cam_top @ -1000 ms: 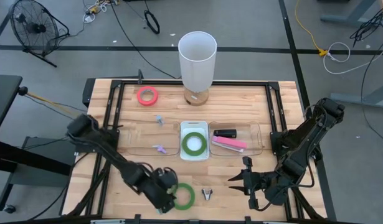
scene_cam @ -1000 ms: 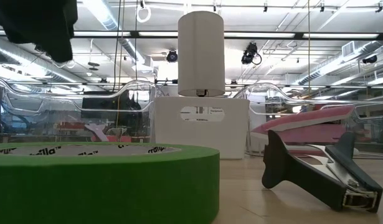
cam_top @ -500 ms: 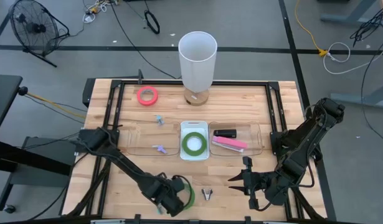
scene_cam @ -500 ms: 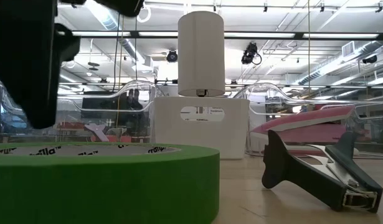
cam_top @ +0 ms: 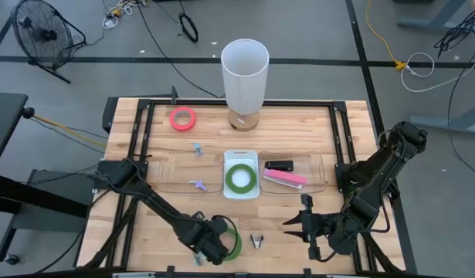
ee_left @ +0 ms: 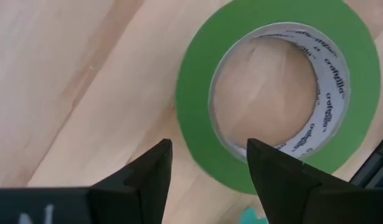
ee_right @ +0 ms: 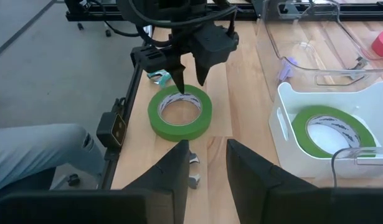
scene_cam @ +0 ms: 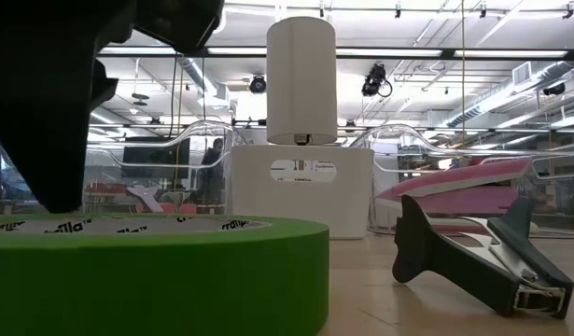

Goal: Pick and place Stapler, Stapler remover, tape
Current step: Put the green tape into the white bin

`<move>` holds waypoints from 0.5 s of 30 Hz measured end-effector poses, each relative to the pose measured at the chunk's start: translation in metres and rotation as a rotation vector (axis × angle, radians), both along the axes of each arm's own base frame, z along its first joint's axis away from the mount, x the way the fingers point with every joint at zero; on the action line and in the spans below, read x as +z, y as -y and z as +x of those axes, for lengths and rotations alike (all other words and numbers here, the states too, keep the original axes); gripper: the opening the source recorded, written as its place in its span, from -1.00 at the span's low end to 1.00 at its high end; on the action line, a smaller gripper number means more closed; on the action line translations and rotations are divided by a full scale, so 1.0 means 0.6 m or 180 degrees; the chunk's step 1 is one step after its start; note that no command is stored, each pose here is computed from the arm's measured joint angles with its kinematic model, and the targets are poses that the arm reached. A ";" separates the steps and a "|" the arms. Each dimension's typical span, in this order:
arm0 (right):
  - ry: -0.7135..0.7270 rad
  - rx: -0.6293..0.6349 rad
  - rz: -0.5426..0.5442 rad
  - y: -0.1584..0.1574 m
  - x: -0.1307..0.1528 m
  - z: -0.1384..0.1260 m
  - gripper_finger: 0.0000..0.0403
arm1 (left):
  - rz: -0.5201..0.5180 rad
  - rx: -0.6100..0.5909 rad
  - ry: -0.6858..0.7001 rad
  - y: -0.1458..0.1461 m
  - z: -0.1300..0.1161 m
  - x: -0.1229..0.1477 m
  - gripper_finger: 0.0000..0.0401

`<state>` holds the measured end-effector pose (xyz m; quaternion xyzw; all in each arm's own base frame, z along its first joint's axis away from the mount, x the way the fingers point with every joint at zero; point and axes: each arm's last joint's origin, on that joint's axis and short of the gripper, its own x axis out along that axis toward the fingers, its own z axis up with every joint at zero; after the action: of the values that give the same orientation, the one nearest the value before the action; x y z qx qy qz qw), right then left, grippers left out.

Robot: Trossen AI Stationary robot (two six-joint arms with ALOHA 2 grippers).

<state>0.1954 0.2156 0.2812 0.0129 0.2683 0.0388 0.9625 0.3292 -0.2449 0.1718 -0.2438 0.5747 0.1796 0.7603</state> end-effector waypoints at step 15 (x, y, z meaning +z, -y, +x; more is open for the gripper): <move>-0.0001 0.0000 0.0001 0.000 0.000 0.000 -0.47 | 0.0102 0.0114 0.0089 -0.002 0.001 -0.001 0.04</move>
<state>0.1954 0.2157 0.2811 0.0130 0.2684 0.0389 0.9624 0.3300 -0.2438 0.1712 -0.2442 0.5566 0.1990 0.7687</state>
